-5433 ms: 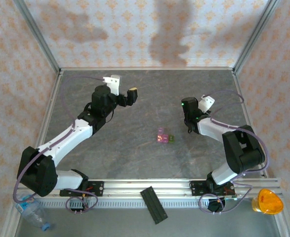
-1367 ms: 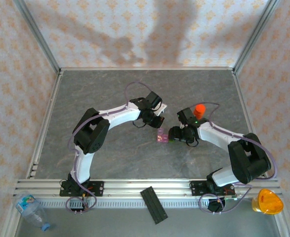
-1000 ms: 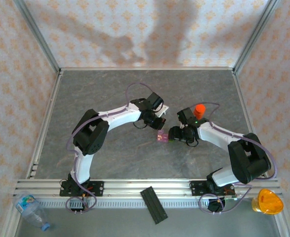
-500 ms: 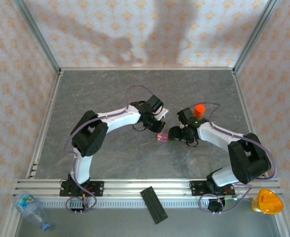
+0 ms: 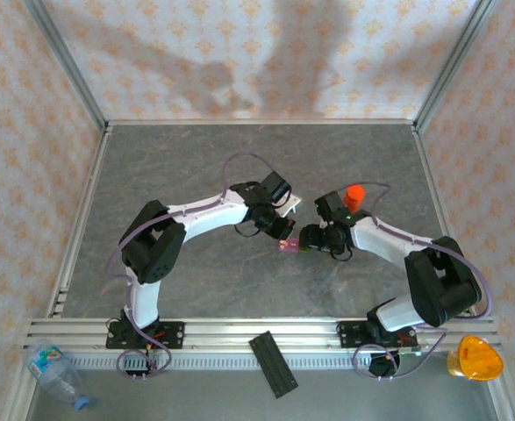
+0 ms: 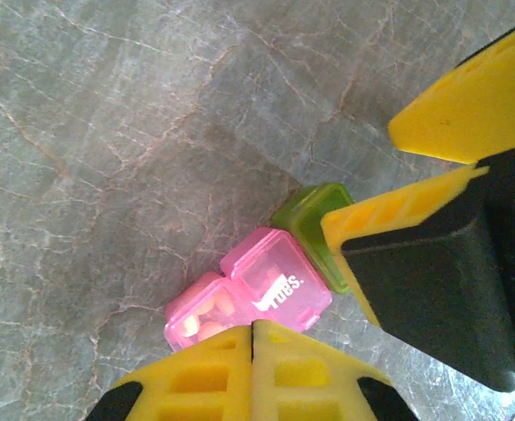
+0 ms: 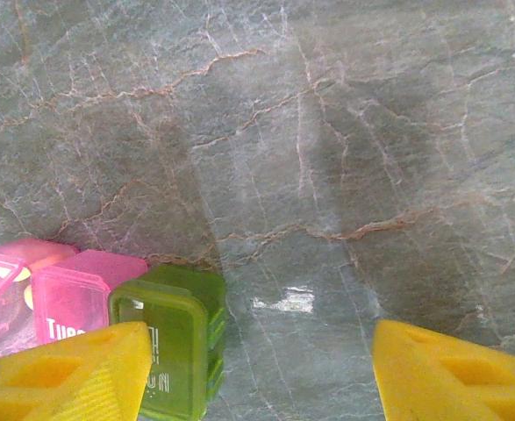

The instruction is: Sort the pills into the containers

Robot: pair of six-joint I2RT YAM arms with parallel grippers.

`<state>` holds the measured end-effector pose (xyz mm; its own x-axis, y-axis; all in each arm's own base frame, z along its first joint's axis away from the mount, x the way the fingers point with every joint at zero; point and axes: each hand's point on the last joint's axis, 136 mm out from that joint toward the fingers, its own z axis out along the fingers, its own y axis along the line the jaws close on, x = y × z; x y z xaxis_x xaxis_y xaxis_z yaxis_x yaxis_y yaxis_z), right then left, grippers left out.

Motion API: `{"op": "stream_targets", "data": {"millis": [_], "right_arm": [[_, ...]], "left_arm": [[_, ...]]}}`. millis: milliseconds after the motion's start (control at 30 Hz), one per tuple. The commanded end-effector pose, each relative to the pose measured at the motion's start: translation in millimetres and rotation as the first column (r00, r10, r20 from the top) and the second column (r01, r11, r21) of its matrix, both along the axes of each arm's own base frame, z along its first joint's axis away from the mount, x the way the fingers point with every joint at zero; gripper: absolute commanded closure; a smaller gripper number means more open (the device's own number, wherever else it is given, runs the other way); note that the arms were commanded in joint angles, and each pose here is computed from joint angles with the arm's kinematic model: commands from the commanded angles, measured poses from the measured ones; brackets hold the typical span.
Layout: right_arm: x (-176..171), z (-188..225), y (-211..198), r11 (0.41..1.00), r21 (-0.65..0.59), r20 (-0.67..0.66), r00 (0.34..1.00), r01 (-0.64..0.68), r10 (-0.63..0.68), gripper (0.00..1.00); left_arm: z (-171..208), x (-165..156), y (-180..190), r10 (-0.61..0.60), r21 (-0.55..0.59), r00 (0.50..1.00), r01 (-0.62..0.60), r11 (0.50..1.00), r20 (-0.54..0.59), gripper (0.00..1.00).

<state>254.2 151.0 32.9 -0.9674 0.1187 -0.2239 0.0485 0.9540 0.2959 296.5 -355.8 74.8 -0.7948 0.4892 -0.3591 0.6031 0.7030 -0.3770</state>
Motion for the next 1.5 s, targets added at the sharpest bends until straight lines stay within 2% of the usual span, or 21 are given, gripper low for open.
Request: {"op": "stream_targets", "data": {"millis": [0, 700, 1467], "right_arm": [[-9, -12, -15, 0.997, -0.079, -0.018, 1.0, 0.023, -0.024, 0.33], [-9, -13, -16, 0.996, -0.083, -0.016, 1.0, 0.023, -0.025, 0.33], [-10, -13, -17, 0.996, -0.086, -0.015, 1.0, 0.023, -0.025, 0.33]], "left_arm": [[4, -12, 3, -0.028, 0.003, 1.0, 0.028, 1.0, -0.011, 1.0], [-14, -27, 5, -0.02, 0.018, 0.999, 0.02, 1.0, -0.049, 1.0], [-37, -27, 8, -0.001, 0.046, 0.998, 0.004, 0.999, -0.063, 1.0]]}}
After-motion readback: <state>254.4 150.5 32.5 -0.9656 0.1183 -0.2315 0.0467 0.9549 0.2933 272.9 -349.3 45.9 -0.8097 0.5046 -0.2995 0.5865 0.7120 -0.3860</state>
